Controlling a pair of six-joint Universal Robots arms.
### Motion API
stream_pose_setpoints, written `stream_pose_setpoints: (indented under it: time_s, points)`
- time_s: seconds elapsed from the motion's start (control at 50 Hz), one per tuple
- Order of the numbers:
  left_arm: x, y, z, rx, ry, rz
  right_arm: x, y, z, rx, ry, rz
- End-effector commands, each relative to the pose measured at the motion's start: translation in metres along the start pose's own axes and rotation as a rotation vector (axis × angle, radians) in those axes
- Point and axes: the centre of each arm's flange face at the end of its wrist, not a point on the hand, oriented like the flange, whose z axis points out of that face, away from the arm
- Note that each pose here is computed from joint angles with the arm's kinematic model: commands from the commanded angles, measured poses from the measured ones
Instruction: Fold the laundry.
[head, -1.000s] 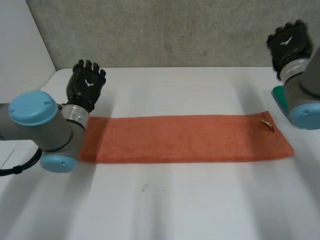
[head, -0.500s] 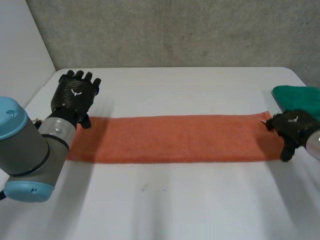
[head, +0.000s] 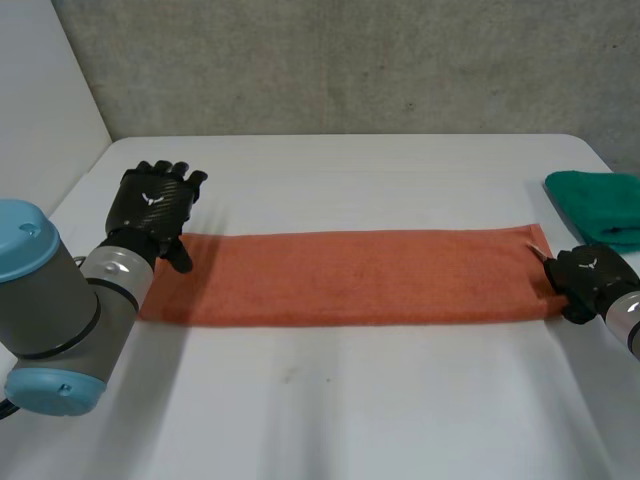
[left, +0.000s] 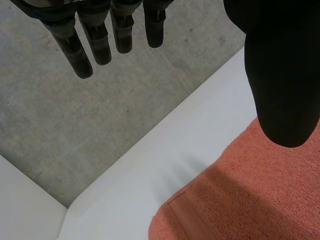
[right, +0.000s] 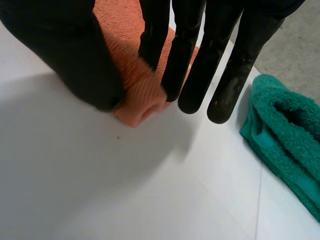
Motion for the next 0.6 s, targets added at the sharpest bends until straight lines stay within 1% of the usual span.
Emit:
stream_pose_setpoints:
  time_s: [0.02,0.1,0.16,0.18,0.28,0.32,0.34,0.44,0.48,0.52,0.56,0.58,0.6]
  points:
    - [0.001,0.001,-0.001,-0.004,0.002,0.001,0.0,0.002,0.006,0.005,-0.017,0.0]
    - [0.0,0.001,-0.001,-0.005,0.001,0.001,0.007,0.002,0.004,-0.004,0.008,0.005]
    - [-0.001,-0.001,-0.001,0.0,-0.003,0.001,0.025,0.005,0.0,-0.021,0.06,0.015]
    - [-0.001,-0.001,-0.002,0.0,-0.003,0.001,0.04,0.007,-0.004,-0.033,0.107,0.021]
    - [-0.001,-0.003,-0.003,-0.002,-0.002,0.0,0.086,0.012,-0.018,-0.05,0.243,0.005]
    - [-0.002,-0.004,-0.004,-0.004,-0.001,-0.002,0.098,0.015,-0.019,-0.06,0.275,-0.022]
    - [-0.002,-0.004,-0.004,-0.004,-0.001,-0.004,0.108,0.018,-0.022,-0.076,0.305,-0.062]
    - [-0.005,-0.008,-0.006,-0.002,-0.005,-0.01,0.132,0.021,-0.025,-0.122,0.386,-0.197]
    - [-0.006,-0.01,-0.007,0.002,-0.007,-0.01,0.136,0.015,-0.026,-0.127,0.414,-0.226]
    - [-0.006,-0.016,-0.008,0.022,-0.004,-0.009,0.132,-0.013,-0.029,-0.073,0.436,-0.258]
    - [-0.006,-0.021,-0.009,0.04,0.004,-0.013,0.116,-0.041,-0.029,0.005,0.423,-0.286]
    - [-0.006,-0.024,-0.01,0.052,0.01,-0.017,0.098,-0.067,-0.03,0.086,0.395,-0.306]
    - [-0.006,-0.031,-0.01,0.081,0.031,-0.03,0.087,-0.078,-0.03,0.12,0.372,-0.313]
